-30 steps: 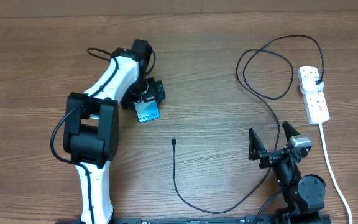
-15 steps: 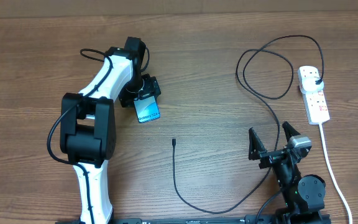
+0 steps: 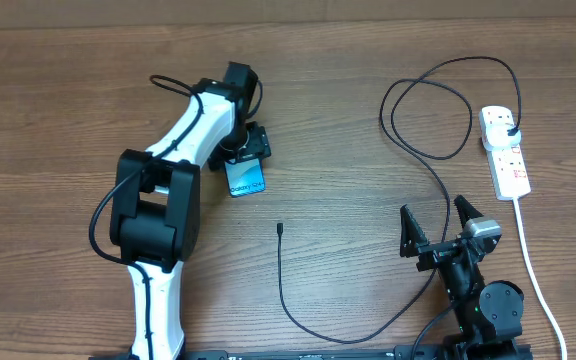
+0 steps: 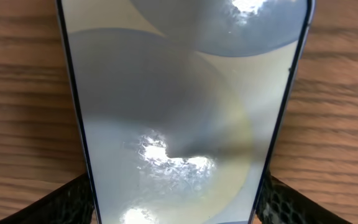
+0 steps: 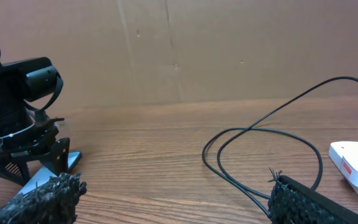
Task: Plug charger to phone and switch on socket
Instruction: 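Slide the held phone rightward toward the black cable plug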
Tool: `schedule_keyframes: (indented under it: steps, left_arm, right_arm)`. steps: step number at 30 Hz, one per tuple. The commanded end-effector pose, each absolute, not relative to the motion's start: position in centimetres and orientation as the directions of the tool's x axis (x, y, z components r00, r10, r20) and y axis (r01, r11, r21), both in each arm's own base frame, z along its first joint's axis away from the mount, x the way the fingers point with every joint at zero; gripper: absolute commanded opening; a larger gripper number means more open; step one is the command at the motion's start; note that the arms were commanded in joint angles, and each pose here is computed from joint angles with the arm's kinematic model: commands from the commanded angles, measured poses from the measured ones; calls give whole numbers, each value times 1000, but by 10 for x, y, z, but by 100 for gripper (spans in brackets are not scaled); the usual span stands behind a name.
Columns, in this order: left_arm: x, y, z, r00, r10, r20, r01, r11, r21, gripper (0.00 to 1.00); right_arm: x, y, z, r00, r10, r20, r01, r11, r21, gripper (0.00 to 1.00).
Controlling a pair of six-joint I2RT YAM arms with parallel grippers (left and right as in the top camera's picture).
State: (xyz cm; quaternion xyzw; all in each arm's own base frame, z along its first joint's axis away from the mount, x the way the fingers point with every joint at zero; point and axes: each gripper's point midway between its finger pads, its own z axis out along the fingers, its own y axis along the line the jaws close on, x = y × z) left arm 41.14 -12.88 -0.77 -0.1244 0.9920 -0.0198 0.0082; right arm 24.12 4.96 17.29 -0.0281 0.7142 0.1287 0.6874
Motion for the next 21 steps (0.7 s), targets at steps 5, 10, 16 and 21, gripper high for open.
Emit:
schedule_keyframes:
  steps: [5, 10, 16, 21]
  left_arm:
    - [339, -183, -84, -940, -153, 306, -206, 967, -147, 78]
    - [334, -189, -84, -941, -134, 311, -186, 972, -143, 78]
    - [329, -193, -84, -940, -123, 319, -174, 975, -138, 77]
    - [325, -194, -83, -938, -117, 327, -168, 977, -133, 77]
  right_arm:
    - [241, 50, 170, -53, 140, -989, -218, 965, 148, 100]
    - [241, 50, 170, -53, 140, -989, -218, 965, 148, 100]
    - [241, 50, 170, -53, 140, -989, -218, 965, 148, 100]
    - [241, 50, 170, -53, 140, -989, -218, 965, 148, 100]
